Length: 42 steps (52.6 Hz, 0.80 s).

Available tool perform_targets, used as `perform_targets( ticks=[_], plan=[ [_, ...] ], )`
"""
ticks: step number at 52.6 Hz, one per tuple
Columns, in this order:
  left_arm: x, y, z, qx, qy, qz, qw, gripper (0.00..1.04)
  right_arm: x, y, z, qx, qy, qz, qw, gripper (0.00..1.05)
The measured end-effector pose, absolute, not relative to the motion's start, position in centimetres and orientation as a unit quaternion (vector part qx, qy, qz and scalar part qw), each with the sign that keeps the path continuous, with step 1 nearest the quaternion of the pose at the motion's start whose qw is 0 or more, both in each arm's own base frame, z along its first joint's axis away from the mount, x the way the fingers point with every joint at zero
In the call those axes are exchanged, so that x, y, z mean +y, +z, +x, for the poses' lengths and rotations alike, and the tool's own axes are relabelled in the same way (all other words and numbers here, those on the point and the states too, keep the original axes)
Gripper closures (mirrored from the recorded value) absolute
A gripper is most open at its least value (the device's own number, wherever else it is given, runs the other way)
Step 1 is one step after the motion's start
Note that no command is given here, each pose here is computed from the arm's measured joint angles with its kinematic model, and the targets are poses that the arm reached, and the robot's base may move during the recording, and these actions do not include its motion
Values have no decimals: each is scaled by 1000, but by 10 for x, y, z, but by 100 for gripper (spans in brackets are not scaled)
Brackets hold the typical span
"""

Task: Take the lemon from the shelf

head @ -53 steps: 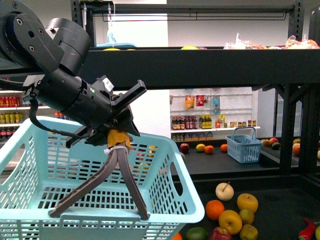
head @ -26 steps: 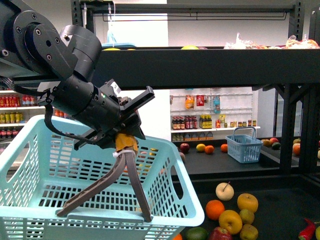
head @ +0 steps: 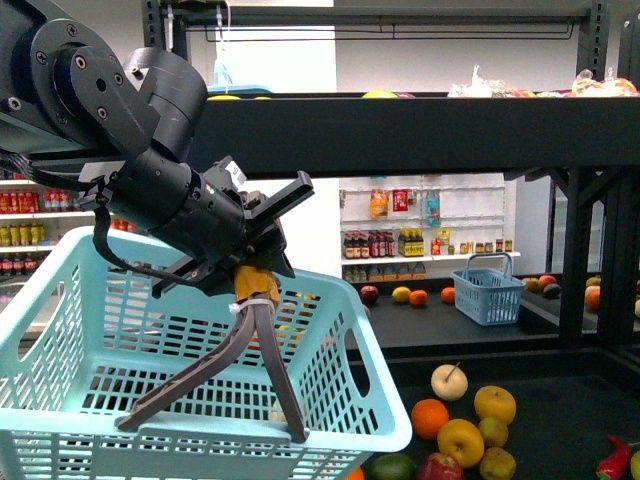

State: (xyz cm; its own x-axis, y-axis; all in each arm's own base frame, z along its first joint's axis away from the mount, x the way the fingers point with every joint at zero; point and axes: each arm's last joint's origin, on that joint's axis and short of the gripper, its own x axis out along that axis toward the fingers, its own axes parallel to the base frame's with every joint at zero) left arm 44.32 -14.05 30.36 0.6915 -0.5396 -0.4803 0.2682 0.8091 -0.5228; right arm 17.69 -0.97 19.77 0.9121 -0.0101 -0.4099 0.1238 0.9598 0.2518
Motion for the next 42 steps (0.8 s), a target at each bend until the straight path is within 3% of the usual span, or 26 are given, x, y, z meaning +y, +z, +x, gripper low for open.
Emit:
perform_targets(
  ticks=[9,20,42],
  plan=[
    [-141,304,443,321,-225,-210,896,88,-10,207,248,263,4,122,957,8],
    [-141,304,443,321,-227,-210,895,88,7,173,372,353,71,89,929,8],
    [-140,304,443,321,-225,-210,896,88,33,71,480,435,60,60,896,8]
  ],
)
